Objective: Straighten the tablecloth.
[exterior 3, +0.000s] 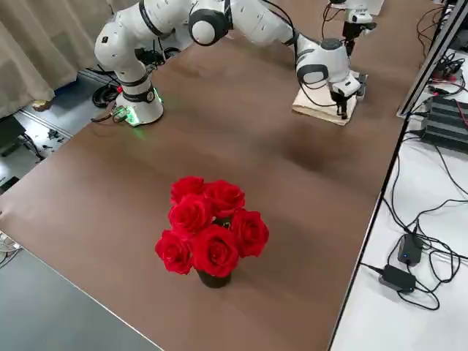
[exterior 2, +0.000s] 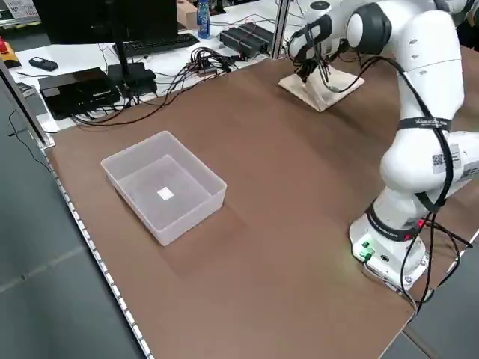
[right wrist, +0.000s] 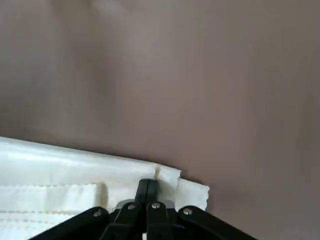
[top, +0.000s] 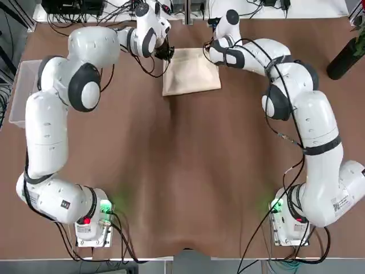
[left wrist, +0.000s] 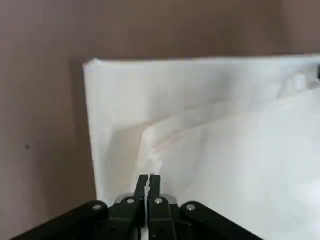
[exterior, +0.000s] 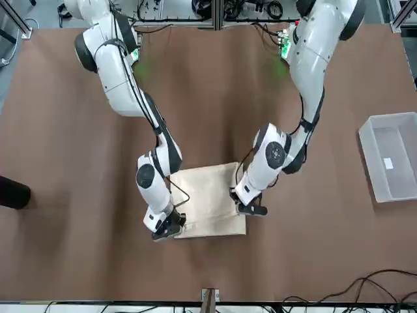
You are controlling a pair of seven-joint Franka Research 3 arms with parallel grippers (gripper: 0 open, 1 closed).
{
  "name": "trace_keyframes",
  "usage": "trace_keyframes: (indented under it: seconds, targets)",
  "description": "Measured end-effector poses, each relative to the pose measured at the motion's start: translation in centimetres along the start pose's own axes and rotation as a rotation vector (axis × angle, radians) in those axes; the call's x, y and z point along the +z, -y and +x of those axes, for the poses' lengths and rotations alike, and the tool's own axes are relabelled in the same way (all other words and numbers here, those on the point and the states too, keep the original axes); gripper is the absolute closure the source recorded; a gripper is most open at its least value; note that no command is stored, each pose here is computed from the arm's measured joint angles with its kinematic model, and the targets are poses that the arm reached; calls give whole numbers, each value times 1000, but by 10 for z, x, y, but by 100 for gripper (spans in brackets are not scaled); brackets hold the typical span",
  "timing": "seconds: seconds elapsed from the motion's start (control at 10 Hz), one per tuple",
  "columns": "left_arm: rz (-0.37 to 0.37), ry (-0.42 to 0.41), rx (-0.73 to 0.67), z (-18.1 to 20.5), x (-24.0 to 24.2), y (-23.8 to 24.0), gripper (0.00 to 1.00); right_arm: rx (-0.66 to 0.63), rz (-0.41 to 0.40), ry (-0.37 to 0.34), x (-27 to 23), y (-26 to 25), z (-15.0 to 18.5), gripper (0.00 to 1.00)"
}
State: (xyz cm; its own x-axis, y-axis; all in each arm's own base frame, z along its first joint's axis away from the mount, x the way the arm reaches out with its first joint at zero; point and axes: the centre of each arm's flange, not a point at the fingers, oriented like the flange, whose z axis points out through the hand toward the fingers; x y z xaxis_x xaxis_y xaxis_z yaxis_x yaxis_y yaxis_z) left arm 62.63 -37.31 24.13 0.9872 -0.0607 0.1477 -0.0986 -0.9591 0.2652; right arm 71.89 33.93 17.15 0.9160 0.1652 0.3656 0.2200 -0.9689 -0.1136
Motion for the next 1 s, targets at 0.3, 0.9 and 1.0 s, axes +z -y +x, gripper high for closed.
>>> trace_keyframes:
  seconds: [0.3,0.9,1.0]
  targets:
    - [-21,55,51,-32,-3,-36,96,-7,-4,-1,0,0,0,99]
    - [16,307,210,-94,7,-86,96,-12,-7,-1,0,0,0,99]
    - [26,354,232,-104,6,-90,96,-12,-7,-1,0,0,0,99]
